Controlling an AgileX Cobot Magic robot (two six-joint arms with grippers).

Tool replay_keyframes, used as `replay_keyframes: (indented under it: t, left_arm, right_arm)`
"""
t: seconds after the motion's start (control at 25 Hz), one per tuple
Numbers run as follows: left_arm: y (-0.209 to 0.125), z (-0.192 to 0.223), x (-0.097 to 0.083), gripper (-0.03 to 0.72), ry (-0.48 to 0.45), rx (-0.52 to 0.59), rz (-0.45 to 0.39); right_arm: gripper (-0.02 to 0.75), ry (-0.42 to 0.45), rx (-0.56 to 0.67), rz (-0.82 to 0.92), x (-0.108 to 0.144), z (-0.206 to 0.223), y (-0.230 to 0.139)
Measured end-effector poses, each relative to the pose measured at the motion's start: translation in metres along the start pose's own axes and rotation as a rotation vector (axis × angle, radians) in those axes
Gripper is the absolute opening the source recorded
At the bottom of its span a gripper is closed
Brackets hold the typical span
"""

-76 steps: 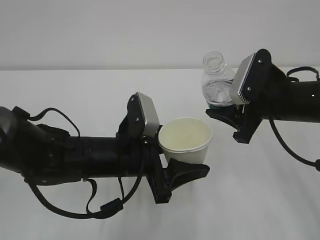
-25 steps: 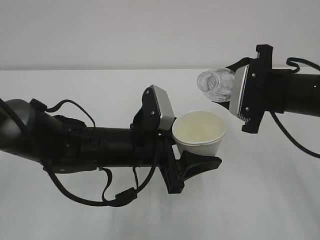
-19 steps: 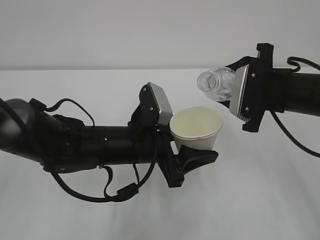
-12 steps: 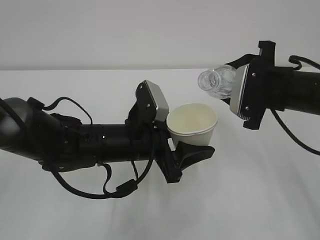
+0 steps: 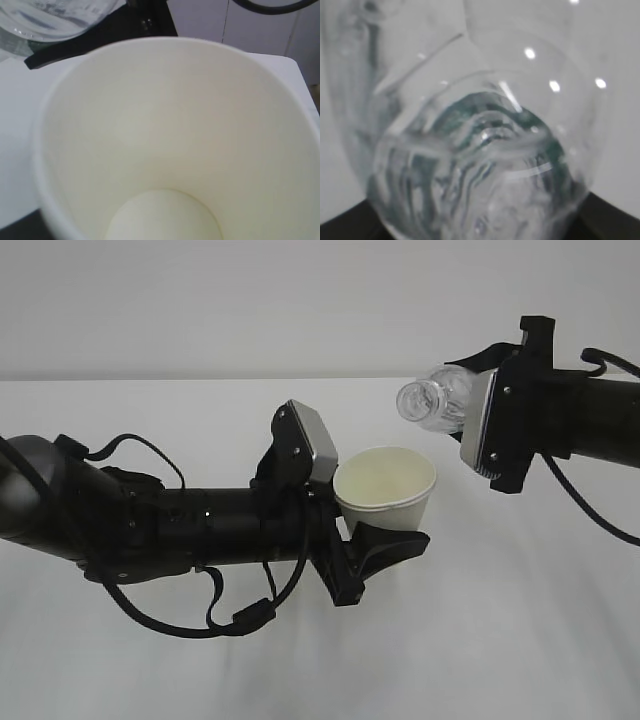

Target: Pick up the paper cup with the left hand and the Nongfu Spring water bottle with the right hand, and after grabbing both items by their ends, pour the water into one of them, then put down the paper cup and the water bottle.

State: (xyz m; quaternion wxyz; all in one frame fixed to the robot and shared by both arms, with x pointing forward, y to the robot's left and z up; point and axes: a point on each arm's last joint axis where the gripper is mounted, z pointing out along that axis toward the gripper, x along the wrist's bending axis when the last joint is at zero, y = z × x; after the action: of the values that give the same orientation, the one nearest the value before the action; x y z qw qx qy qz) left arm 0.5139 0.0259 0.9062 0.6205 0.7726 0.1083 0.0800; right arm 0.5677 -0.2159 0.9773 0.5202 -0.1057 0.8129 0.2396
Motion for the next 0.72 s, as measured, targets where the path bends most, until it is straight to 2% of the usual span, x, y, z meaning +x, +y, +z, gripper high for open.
replay_keyframes:
  t: [0.72]
  left_arm:
    - [0.0013,0.0000,-0.0021,0.453,-0.023,-0.014,0.011]
  right_arm:
    - [0.466,-0.043,-0.011,-0.071,-0.0039,-0.0001,0.0012]
